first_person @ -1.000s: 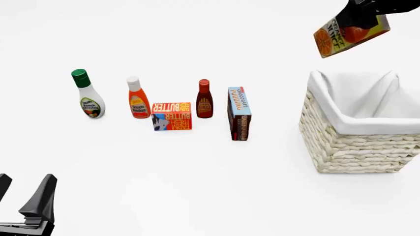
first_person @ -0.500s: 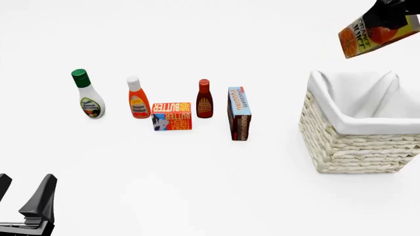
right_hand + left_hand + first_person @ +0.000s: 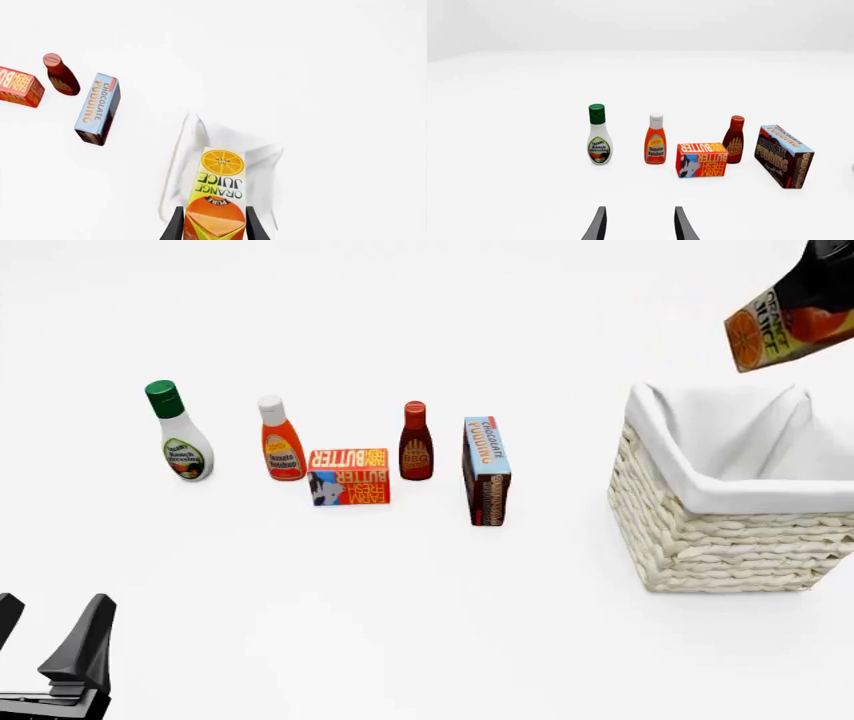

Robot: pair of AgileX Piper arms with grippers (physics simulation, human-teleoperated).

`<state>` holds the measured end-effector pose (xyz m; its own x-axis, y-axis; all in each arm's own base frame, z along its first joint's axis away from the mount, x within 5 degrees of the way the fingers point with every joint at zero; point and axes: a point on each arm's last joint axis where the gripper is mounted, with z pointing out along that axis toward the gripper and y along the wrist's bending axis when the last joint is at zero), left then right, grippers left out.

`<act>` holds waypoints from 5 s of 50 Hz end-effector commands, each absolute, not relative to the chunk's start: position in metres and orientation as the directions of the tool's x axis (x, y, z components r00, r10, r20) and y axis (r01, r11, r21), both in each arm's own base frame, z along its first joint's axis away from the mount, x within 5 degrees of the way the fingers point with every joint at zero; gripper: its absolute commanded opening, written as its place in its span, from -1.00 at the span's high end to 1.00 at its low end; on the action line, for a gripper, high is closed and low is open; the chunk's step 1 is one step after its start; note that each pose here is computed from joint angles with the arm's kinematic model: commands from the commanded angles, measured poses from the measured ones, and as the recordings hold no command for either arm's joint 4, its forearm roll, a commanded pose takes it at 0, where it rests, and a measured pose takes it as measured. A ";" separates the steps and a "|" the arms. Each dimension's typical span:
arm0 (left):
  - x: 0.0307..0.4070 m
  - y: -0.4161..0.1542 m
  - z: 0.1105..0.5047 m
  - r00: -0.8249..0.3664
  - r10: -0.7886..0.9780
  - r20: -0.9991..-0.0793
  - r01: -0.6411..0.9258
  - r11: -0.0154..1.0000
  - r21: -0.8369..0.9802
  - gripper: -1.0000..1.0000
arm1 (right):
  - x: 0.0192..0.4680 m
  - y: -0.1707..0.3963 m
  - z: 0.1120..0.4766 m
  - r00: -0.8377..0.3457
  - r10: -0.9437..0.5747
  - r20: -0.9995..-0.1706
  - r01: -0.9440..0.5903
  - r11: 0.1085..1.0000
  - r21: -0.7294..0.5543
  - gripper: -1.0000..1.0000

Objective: Pick the orange juice and place it in the basket.

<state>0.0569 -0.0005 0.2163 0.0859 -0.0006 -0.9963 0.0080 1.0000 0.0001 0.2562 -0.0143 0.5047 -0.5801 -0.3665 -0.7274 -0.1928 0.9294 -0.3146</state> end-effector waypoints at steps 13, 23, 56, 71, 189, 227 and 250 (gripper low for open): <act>0.057 0.000 0.216 0.086 -0.001 -0.996 0.008 1.000 0.000 -1.00 | 0.258 -0.026 0.498 -0.622 -0.291 -0.727 -0.126 0.954 -0.273 1.00; 0.057 0.000 0.216 0.086 -0.001 -0.996 0.008 1.000 0.000 -1.00 | 0.263 -0.029 0.493 -0.640 -0.265 -0.721 -0.110 0.960 -0.256 1.00; 0.057 0.000 0.216 0.086 -0.001 -0.996 0.008 1.000 0.000 -1.00 | 0.287 -0.034 0.475 -0.695 -0.173 -0.698 -0.060 0.981 -0.184 1.00; 0.057 0.000 0.216 0.086 0.000 -0.996 0.008 1.000 0.000 -1.00 | 0.301 -0.036 0.460 -0.730 -0.149 -0.667 -0.054 0.986 -0.161 1.00; 0.057 0.000 0.216 0.086 -0.001 -0.996 0.008 1.000 0.000 -1.00 | 0.374 -0.085 0.393 -0.841 0.043 -0.540 0.101 0.992 -0.079 1.00; 0.057 0.000 0.216 0.086 0.000 -0.996 0.008 1.000 0.000 -1.00 | 0.383 -0.085 0.368 -0.873 0.090 -0.479 0.129 0.991 -0.049 1.00; 0.057 0.000 0.216 0.086 0.000 -0.996 0.008 1.000 0.000 -1.00 | 0.384 -0.097 0.359 -0.881 0.118 -0.458 0.156 0.987 -0.046 1.00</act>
